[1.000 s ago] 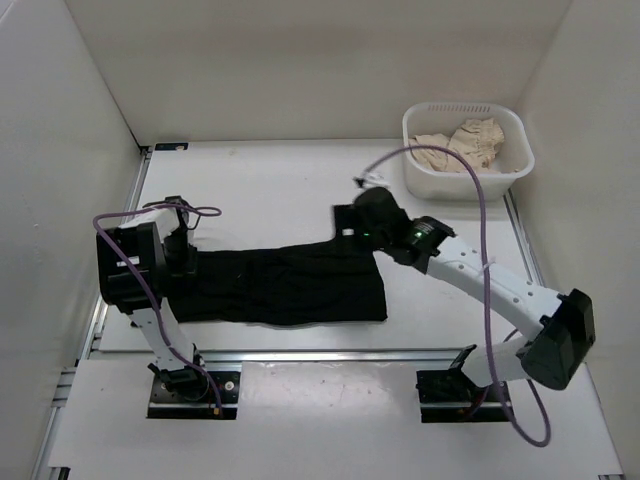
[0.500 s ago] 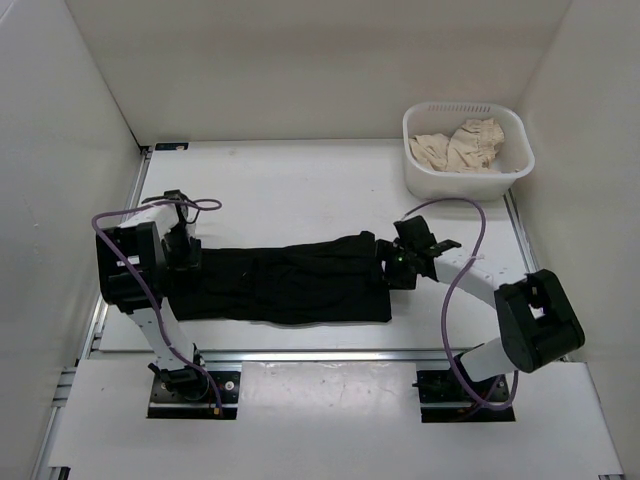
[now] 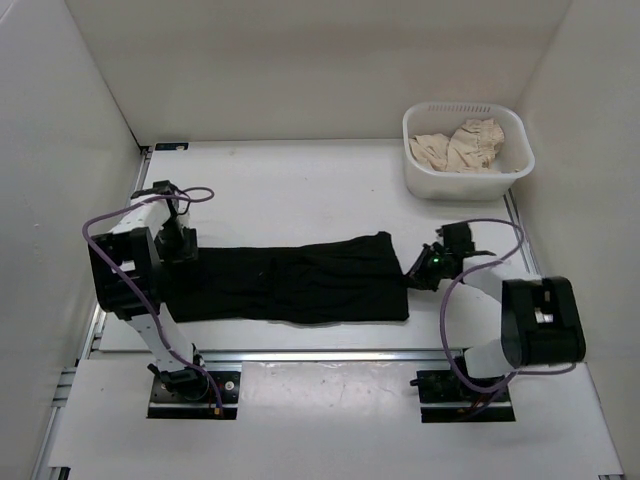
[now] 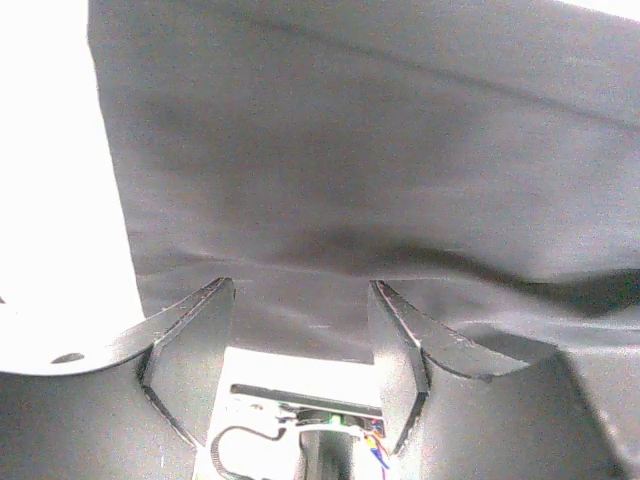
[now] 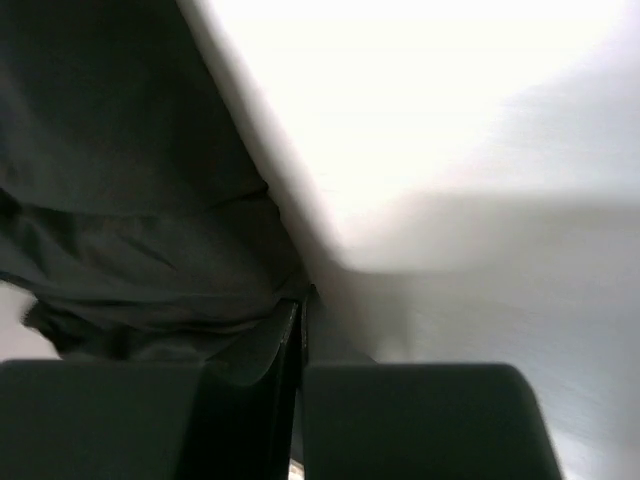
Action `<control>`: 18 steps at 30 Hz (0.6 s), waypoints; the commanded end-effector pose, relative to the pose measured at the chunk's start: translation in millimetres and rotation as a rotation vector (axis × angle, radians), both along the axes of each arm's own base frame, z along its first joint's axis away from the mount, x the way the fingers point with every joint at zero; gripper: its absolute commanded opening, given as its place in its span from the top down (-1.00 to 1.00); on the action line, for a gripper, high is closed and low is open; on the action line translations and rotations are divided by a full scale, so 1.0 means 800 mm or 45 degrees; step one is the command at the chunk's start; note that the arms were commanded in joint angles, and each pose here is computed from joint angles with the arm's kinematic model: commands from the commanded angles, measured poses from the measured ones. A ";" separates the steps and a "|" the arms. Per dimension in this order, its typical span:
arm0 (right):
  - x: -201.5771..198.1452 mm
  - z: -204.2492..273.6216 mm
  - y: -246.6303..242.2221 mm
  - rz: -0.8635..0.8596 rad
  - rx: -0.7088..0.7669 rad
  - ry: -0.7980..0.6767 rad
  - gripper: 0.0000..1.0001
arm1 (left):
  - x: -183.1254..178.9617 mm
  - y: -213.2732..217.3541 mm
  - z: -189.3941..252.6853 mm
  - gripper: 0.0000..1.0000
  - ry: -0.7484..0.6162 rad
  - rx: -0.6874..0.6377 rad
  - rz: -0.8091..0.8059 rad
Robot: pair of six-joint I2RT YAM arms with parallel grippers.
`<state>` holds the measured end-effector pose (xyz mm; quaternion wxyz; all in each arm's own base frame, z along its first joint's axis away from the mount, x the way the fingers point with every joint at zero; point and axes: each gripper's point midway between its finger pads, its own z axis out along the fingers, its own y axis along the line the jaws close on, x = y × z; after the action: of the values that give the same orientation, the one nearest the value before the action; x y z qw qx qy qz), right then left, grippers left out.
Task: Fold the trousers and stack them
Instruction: Fold the trousers
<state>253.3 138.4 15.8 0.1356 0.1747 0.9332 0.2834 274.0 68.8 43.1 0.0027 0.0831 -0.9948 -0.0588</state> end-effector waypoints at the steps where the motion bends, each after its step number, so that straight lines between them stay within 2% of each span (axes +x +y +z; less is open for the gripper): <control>1: 0.007 0.047 -0.052 -0.100 -0.026 -0.100 1.00 | 0.014 -0.001 0.033 -0.35 -0.127 -0.019 0.018; 2: 0.011 0.064 -0.065 -0.121 -0.042 -0.132 1.00 | 0.011 -0.004 0.030 -0.35 -0.116 -0.034 0.018; 3: -0.001 0.070 -0.095 -0.193 -0.113 -0.071 1.00 | 0.011 -0.007 0.030 -0.35 -0.119 -0.050 0.017; 5: 0.016 0.132 -0.130 -0.207 -0.226 -0.234 1.00 | 0.012 -0.012 0.029 -0.35 -0.124 -0.078 0.016; 6: 0.000 0.144 -0.137 -0.210 -0.280 -0.182 1.00 | 0.012 -0.012 0.029 -0.35 -0.124 -0.079 0.016; 9: 0.008 0.206 -0.126 -0.163 -0.336 -0.309 1.00 | 0.012 -0.022 0.019 -0.35 -0.093 -0.122 0.005; 10: 0.018 0.247 -0.116 -0.151 -0.338 -0.398 1.00 | 0.012 -0.031 0.014 -0.35 -0.076 -0.143 -0.016; 13: 0.033 0.303 -0.050 -0.048 -0.340 -0.524 1.00 | 0.014 -0.065 0.005 -0.35 -0.047 -0.235 -0.083; 14: 0.021 0.307 0.002 0.071 -0.302 -0.529 1.00 | 0.013 -0.078 0.000 -0.35 -0.028 -0.285 -0.098; 15: 0.026 0.289 0.030 0.131 -0.323 -0.471 1.00 | 0.017 -0.108 0.001 -0.35 -0.034 -0.405 -0.134; 16: 0.012 0.287 0.080 0.250 -0.294 -0.474 1.00 | 0.019 -0.125 0.003 -0.35 -0.023 -0.468 -0.152; 17: 0.007 0.274 0.104 0.307 -0.303 -0.439 1.00 | 0.020 -0.140 -0.001 -0.35 -0.001 -0.525 -0.170; 18: 0.008 0.236 0.132 0.381 -0.347 -0.336 1.00 | 0.016 -0.166 0.000 -0.35 0.026 -0.587 -0.217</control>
<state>274.5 206.1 265.6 0.3300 -0.0136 0.9112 0.2463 278.7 -9.4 33.3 0.0256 0.0283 -0.9969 0.0694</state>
